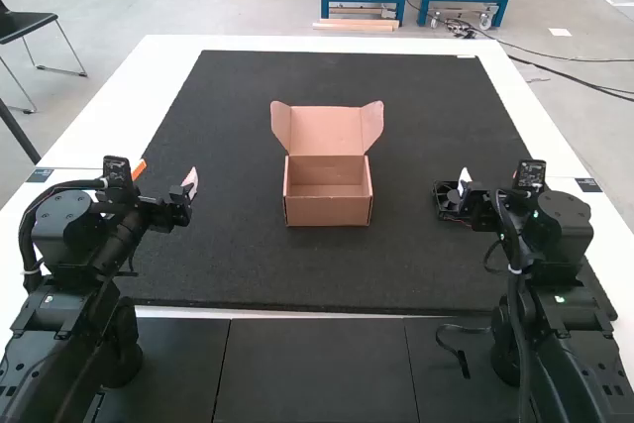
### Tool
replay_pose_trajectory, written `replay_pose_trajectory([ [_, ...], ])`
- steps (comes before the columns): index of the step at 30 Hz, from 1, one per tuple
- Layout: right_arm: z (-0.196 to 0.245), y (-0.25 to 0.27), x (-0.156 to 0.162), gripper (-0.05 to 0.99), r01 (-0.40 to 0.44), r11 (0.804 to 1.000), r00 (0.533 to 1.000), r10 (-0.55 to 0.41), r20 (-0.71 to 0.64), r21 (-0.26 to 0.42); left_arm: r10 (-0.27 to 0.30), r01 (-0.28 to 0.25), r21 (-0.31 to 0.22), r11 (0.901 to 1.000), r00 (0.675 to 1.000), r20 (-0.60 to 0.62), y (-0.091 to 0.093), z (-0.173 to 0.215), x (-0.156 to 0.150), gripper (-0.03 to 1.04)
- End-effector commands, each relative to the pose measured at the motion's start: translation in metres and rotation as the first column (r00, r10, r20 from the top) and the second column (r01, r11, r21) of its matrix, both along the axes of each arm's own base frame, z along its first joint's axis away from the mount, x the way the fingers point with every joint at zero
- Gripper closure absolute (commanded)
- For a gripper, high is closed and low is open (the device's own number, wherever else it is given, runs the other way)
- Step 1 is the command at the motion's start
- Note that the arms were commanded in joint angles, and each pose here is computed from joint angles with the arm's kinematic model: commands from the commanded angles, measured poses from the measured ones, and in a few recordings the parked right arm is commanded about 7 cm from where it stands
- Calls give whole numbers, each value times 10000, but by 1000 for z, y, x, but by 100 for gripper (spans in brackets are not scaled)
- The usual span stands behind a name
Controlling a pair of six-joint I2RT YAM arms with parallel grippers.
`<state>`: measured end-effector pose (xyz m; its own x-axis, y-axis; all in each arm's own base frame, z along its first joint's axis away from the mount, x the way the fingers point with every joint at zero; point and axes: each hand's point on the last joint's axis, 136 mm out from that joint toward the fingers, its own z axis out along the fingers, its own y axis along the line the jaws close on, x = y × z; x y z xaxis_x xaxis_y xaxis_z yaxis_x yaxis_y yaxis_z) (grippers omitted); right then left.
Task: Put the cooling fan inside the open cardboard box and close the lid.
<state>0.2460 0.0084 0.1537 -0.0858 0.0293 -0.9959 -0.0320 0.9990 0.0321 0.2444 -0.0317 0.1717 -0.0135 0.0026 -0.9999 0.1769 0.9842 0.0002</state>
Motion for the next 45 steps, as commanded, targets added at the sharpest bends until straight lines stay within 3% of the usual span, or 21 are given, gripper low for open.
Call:
replay_pose_trajectory([
  [1, 0, -1, 0, 3, 33, 10000, 10000, -32, 44, -92, 150, -152, 115, 9998, 9997, 191, 3, 3, 0, 5],
  [22, -1, -2, 0, 3, 96, 9999, 10000, -96, 12, -67, 319, -320, 71, 9995, 9994, 137, 6, 1, 1, 5],
  [35, -3, -17, 0, 3, 710, 9975, 9975, -710, -50, -56, 412, -412, 14, 9991, 9991, 65, 8, 0, 1, 5],
  [45, -3, -17, 0, 3, 695, 9976, 9975, -695, -81, -54, 428, -428, -14, 9991, 9991, 13, 8, -1, 1, 5],
])
